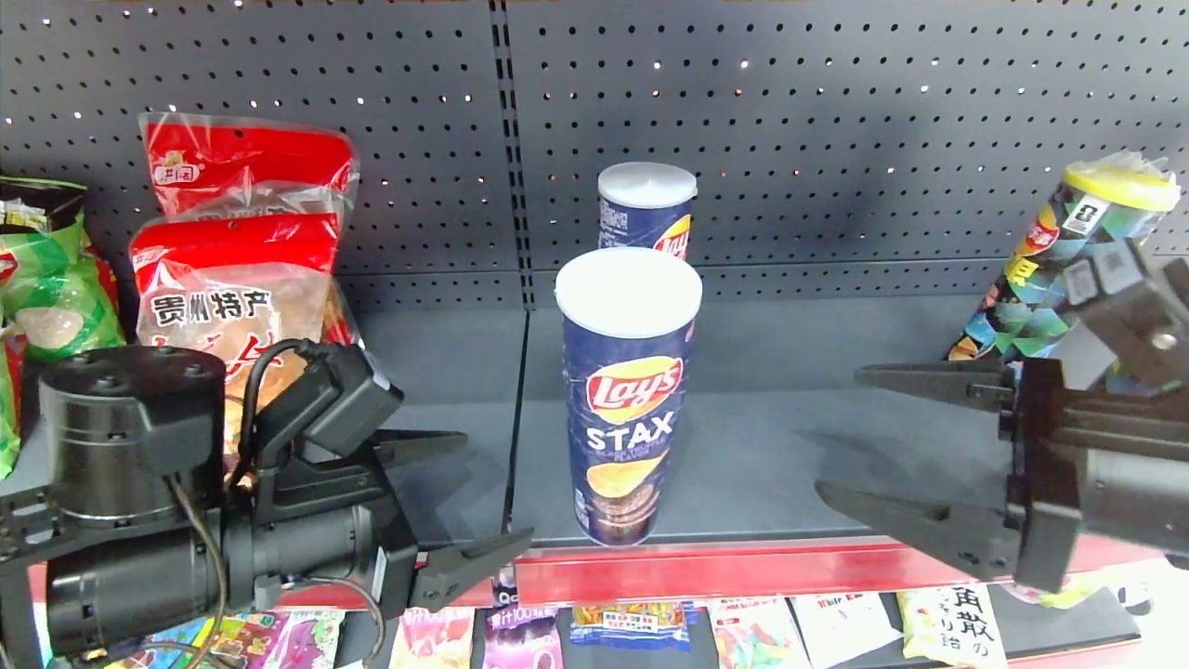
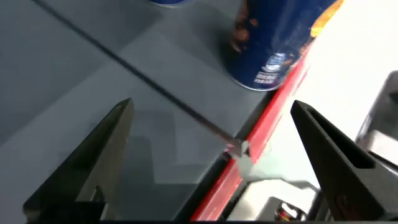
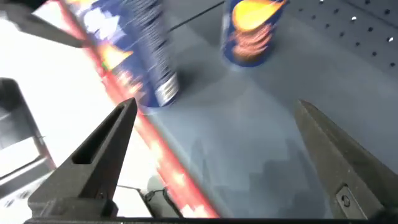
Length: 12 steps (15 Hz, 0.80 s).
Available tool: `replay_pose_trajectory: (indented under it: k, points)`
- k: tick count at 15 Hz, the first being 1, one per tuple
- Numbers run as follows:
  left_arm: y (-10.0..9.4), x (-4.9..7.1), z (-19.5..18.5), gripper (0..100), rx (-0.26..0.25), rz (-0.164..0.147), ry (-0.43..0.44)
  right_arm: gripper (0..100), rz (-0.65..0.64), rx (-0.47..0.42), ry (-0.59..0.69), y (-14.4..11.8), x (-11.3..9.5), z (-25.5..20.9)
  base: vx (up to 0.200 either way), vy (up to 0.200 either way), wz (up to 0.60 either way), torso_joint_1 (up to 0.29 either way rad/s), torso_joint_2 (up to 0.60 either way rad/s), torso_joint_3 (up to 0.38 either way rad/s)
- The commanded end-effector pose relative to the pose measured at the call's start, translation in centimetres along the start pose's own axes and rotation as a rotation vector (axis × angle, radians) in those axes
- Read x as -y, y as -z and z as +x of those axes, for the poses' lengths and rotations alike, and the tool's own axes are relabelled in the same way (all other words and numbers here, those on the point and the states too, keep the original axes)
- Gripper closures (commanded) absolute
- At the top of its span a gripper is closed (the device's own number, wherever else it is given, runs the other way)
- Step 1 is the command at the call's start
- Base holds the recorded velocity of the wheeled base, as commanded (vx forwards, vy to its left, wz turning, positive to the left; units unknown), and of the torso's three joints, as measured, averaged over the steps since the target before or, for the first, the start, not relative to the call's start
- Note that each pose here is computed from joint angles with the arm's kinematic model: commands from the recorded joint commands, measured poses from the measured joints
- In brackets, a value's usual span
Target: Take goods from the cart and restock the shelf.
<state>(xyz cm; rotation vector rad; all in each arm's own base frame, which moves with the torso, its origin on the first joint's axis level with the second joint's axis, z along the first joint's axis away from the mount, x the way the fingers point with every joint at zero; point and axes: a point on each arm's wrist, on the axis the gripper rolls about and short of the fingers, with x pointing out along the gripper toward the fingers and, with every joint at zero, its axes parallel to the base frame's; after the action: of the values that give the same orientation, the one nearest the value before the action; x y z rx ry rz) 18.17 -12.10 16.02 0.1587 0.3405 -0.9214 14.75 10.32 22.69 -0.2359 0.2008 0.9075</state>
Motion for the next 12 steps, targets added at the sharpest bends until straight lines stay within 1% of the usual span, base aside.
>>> replay_pose_trajectory:
  k: [1, 3, 4, 5, 8, 10, 12]
  points:
    - [0.3, -0.4, 1.7, 0, -0.039, 0.010, 0.013, 0, -0.022, 0.055, 0.004, 0.2, -1.1, -2.6, 0.000, 0.000, 0.00, 0.000, 0.00, 0.000]
    - [0.4, -0.6, 2.5, 0, -0.054, 0.038, 0.020, 0, -0.025, 0.065, 0.013, 0.5, -1.3, -3.3, 0.000, 0.000, 0.00, 0.000, 0.00, 0.000]
    - [0.4, -0.7, 2.8, 0, -0.059, 0.043, 0.019, 0, -0.024, 0.069, 0.018, 0.6, -1.4, -3.7, 0.000, 0.000, 0.00, 0.000, 0.00, 0.000]
    - [0.1, -0.8, 3.1, 0, -0.052, 0.047, 0.018, 0, -0.024, 0.069, 0.026, 0.9, -1.5, -4.1, 0.000, 0.000, 0.00, 0.000, 0.00, 0.000]
    - [-0.4, -1.2, 4.2, 0, -0.049, 0.050, 0.018, 0, -0.025, 0.078, 0.036, 0.9, -1.6, -4.3, 0.000, 0.000, 0.00, 0.000, 0.00, 0.000]
    - [-0.7, -1.5, 4.8, 0, -0.045, 0.069, 0.017, 0, -0.025, 0.078, 0.039, 0.8, -1.6, -4.3, 0.000, 0.000, 0.00, 0.000, 0.00, 0.000]
    - [-0.6, -1.6, 5.0, 0, -0.049, 0.070, 0.018, 0, -0.026, 0.081, 0.039, 0.7, -1.5, -4.3, 0.000, 0.000, 0.00, 0.000, 0.00, 0.000]
